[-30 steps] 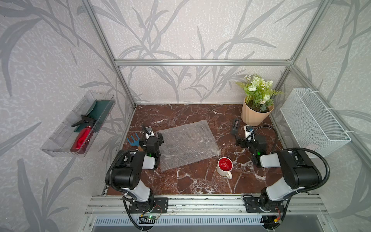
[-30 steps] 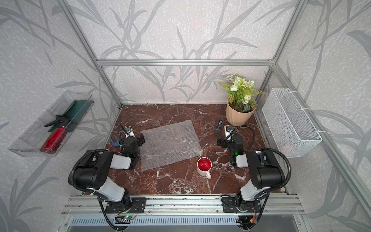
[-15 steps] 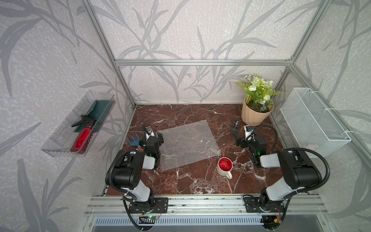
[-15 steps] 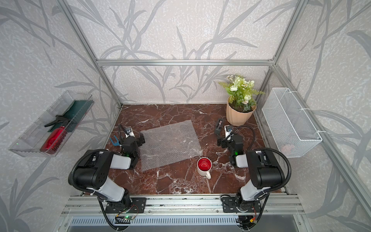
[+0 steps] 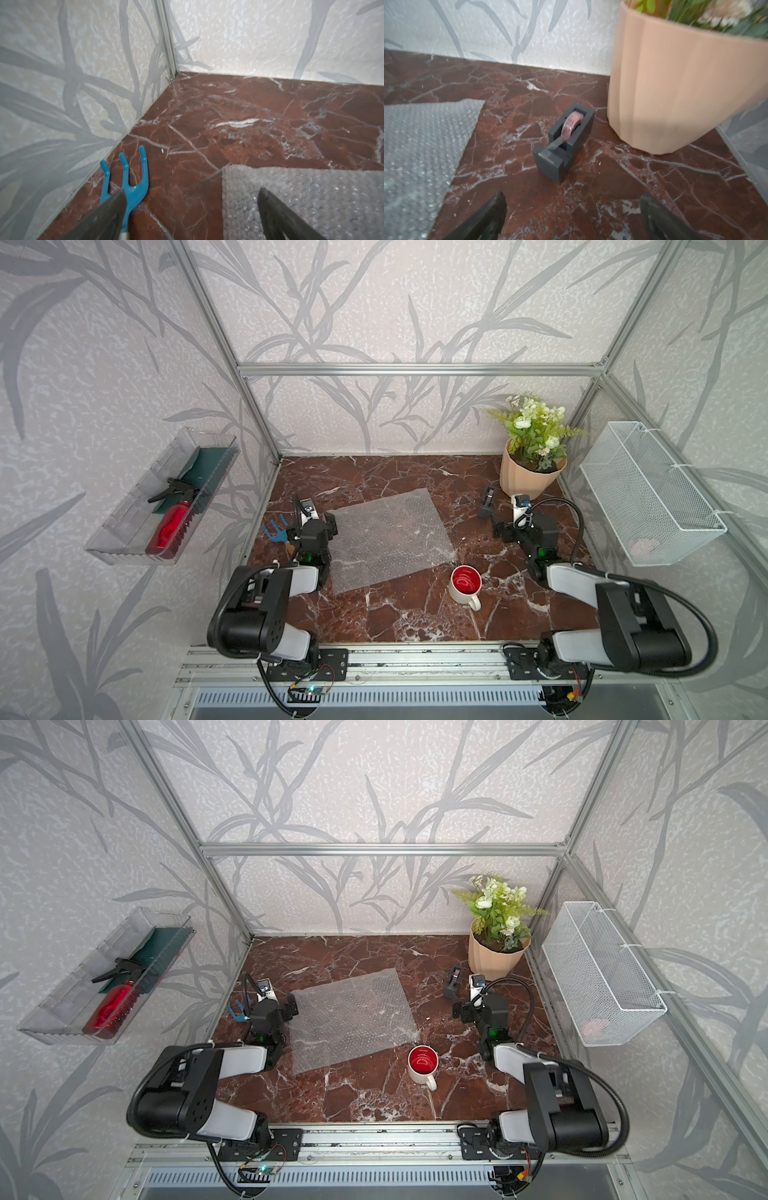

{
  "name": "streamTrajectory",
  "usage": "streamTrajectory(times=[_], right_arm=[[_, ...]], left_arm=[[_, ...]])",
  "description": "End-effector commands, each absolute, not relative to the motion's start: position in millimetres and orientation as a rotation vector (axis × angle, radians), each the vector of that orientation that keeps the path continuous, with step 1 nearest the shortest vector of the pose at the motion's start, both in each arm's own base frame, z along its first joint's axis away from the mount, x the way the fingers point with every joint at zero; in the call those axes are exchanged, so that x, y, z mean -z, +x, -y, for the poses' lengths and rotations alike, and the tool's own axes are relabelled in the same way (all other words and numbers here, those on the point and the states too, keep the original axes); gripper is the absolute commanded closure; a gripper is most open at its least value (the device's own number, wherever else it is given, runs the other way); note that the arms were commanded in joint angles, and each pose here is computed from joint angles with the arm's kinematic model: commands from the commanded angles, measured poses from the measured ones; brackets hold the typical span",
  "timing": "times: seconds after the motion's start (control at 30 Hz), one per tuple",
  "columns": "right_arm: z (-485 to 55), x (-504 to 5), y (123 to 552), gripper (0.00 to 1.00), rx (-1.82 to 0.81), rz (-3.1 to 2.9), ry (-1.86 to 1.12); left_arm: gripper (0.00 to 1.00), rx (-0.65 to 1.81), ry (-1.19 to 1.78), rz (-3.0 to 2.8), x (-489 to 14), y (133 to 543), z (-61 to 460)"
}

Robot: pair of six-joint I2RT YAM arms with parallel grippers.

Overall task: Wrap mugs in bubble wrap
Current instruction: Pick up the mug from the center of the board.

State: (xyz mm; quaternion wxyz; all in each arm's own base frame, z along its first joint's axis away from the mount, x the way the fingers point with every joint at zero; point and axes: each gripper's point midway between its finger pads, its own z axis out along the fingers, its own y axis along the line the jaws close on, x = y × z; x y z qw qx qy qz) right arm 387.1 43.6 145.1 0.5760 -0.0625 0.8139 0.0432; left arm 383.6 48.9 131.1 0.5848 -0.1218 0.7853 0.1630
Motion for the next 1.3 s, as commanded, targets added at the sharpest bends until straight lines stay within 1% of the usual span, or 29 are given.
streamTrajectory(times=[0.0,0.1,0.17,0.4,0.57,0.63,0.67,0.77,1.03,1.13,1.27], right_arm=[[-47,-138,363,0.01,-0.146,-2.108,-0.065],[-64,-138,334,0.01,-0.218,-2.227,-0.06],[-80,-138,311,0.01,-0.27,-2.294,-0.076],[-131,-136,241,0.01,-0.396,-2.41,-0.178],[-145,-128,203,0.01,-0.339,-2.432,-0.349],[-145,-120,191,0.01,-0.293,-2.448,-0.415],[-146,-115,186,0.01,-0.32,-2.484,-0.306],[-151,-99,173,0.01,-0.318,-2.525,-0.327],[-165,-69,158,0.0,-0.351,-2.578,-0.402],[-174,-62,159,0.07,-0.406,-2.547,-0.419],[-185,-55,163,0.24,-0.433,-2.509,-0.463]], left_arm=[[0.02,-0.375,-0.244,-1.887,-155,391,-41],[0.02,-0.313,-0.284,-1.958,-169,388,-33],[0.02,-0.209,-0.23,-2.018,-172,385,-14],[0.02,-0.09,-0.244,-2.056,-182,360,16],[0.02,-0.051,-0.197,-2.086,-179,349,35],[0.02,-0.032,-0.186,-2.09,-178,346,41],[0.02,-0.021,-0.18,-2.093,-177,344,44],[0.02,0.007,-0.175,-2.096,-175,339,50],[0.02,0.046,-0.161,-2.126,-163,330,58],[0.02,0.058,-0.163,-2.135,-160,328,61],[0.02,0.055,-0.163,-2.141,-159,328,62]])
